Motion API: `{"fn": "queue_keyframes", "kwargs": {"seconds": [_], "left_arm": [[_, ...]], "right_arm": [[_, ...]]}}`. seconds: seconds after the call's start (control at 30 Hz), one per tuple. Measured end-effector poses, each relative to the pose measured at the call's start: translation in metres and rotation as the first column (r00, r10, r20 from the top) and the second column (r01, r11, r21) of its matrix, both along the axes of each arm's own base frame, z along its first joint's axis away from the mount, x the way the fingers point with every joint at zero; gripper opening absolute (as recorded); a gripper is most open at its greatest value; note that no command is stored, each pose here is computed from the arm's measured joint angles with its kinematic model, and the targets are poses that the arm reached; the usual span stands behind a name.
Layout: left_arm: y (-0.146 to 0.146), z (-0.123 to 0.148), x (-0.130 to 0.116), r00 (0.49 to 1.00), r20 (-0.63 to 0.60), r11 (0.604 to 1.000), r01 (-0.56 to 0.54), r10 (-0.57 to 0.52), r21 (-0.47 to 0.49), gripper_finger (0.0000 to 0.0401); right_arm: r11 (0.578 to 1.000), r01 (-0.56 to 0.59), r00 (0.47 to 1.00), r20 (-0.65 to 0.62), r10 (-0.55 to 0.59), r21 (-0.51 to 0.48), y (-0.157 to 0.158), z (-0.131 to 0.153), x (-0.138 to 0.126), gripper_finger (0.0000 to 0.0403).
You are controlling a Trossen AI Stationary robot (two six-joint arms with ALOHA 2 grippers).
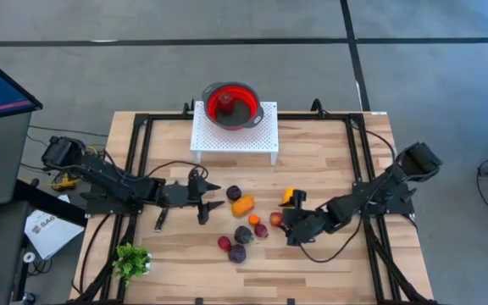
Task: Pick & Place Fruit
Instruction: Put the red apple into the red strainer bowl on the shelf
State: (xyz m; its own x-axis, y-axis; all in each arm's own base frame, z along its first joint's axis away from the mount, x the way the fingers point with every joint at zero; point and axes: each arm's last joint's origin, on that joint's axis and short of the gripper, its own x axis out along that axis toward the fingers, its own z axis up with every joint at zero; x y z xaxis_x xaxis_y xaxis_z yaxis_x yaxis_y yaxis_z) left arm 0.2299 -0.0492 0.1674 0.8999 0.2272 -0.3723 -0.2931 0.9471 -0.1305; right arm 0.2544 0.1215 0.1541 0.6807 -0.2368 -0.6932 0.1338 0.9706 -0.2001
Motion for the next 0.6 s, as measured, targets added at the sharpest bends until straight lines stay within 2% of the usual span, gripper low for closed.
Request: {"fn": "queue_keyframes", "kwargs": {"seconds": [0.23,0.47,0.6], "left_arm": [[0.000,0.003,0.001,0.999,0.039,1.000,0.000,0.000,-0.011,0.0253],[-0.001,0.005,0.002,0.998,0.057,1.000,0.002,-0.001,-0.011,0.0252],[-0.001,0.006,0.002,0.998,0.065,1.000,0.003,-0.002,-0.010,0.0249]], "right_arm": [[0.994,-0.058,0.994,-0.091,0.066,0.093,-0.013,-0.007,0.019,0.0312],[0.995,-0.039,0.987,-0.154,0.052,0.087,-0.019,-0.020,0.026,0.0298],[0.995,-0.023,0.988,-0.148,0.038,0.101,-0.018,-0.018,0.026,0.0282]]}}
